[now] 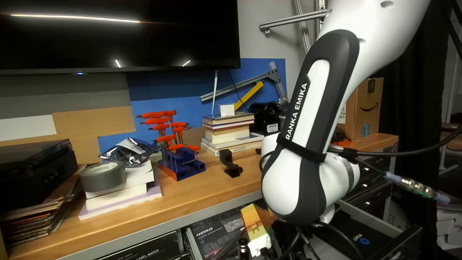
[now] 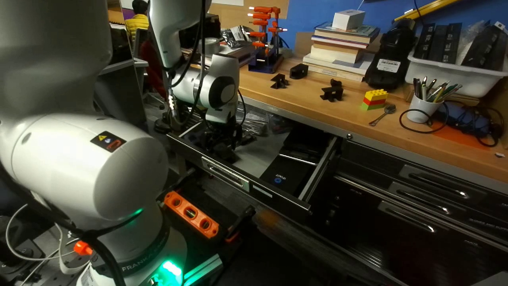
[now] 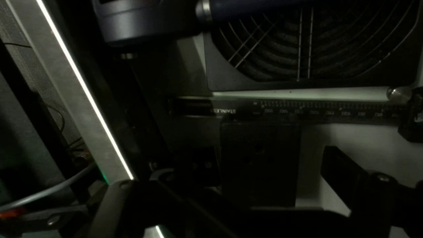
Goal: Open the top middle drawer and remove three black objects from the drawer
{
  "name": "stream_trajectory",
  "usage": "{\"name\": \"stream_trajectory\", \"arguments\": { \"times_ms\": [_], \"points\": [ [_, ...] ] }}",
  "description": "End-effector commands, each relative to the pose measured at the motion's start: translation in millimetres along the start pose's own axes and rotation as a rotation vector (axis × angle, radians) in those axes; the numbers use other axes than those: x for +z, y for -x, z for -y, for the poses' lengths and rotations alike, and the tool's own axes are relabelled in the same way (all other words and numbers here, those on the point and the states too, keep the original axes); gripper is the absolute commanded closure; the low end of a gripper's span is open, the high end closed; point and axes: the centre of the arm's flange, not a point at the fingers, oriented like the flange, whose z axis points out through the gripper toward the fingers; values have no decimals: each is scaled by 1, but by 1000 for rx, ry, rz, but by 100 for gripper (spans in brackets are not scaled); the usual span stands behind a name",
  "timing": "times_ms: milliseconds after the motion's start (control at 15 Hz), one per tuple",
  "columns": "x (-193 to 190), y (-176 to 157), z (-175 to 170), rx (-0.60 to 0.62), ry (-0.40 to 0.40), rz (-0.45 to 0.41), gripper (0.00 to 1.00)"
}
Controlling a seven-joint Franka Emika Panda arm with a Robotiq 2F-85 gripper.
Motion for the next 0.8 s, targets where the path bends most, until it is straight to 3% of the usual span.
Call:
{"name": "stream_trajectory", "arguments": {
  "times_ms": [0,133,467,733],
  "points": [
    [9,-2,-4,-68,-33,-32,25],
    [12,-2,-7,-117,-49,-73,32],
    [11,0,-8,-251,-91,-138,74],
    [-4,-5,1,-356,-114,-192,75]
  ]
}}
